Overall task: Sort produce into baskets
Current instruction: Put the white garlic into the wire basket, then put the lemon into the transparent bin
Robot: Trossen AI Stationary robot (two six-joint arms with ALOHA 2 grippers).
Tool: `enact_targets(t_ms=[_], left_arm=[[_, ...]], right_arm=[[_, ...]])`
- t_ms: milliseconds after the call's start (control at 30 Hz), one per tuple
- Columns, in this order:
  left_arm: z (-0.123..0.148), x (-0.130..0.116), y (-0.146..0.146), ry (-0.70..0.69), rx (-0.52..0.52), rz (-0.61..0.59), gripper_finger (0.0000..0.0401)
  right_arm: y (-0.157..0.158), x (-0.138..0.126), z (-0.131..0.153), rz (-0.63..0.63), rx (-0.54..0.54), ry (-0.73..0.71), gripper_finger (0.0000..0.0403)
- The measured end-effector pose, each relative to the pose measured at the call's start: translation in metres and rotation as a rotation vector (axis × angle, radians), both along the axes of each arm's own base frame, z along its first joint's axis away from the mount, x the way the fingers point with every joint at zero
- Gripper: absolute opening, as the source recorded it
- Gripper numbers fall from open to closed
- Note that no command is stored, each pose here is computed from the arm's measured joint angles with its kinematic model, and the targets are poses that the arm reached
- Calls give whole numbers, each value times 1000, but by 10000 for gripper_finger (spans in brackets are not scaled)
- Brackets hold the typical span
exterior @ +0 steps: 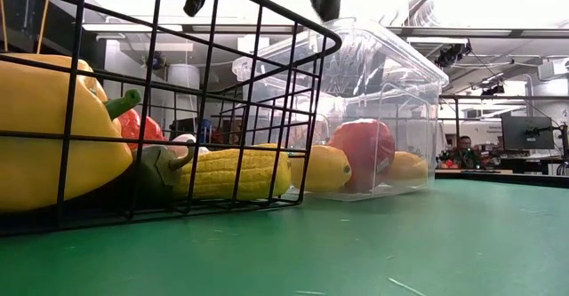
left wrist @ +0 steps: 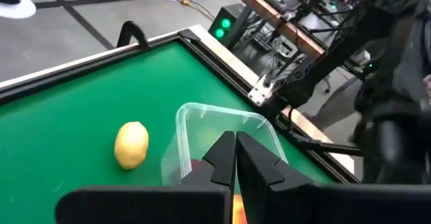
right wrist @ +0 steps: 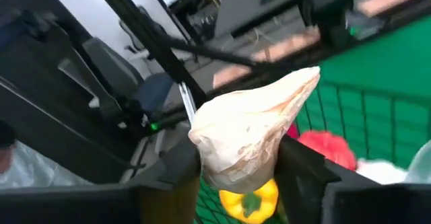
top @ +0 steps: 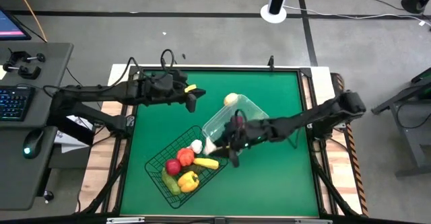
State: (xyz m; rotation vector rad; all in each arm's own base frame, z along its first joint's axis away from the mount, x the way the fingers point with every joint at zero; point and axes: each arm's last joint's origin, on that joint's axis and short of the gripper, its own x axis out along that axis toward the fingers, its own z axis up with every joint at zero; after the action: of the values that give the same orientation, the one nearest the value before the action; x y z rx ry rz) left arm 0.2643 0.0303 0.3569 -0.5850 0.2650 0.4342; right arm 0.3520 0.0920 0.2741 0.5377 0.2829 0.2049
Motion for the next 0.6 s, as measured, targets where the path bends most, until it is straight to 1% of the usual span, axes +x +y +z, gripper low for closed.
enact_targets(t_ms=[133,233,333,433,533,600], left_arm=[[2,0,0,-18,-1,2,0],[5,-4,0,-32,-4,3,0],[9,-8,-1,-44,-4,4,0],[8,-8,-1,-32,9,-5,0],[7,-7,1,-15,48,-6,0],[6,-7,9,-4,61,10,0]], right_arm=[[11,17,-14,15,-7,55,213],[14,29,-13,34,-86,70,269],[13,36,-1,51,-176,81,307],[3,40,18,44,-231,105,324],[-15,38,40,24,-287,165,326],[-30,32,54,-14,-334,207,327]])
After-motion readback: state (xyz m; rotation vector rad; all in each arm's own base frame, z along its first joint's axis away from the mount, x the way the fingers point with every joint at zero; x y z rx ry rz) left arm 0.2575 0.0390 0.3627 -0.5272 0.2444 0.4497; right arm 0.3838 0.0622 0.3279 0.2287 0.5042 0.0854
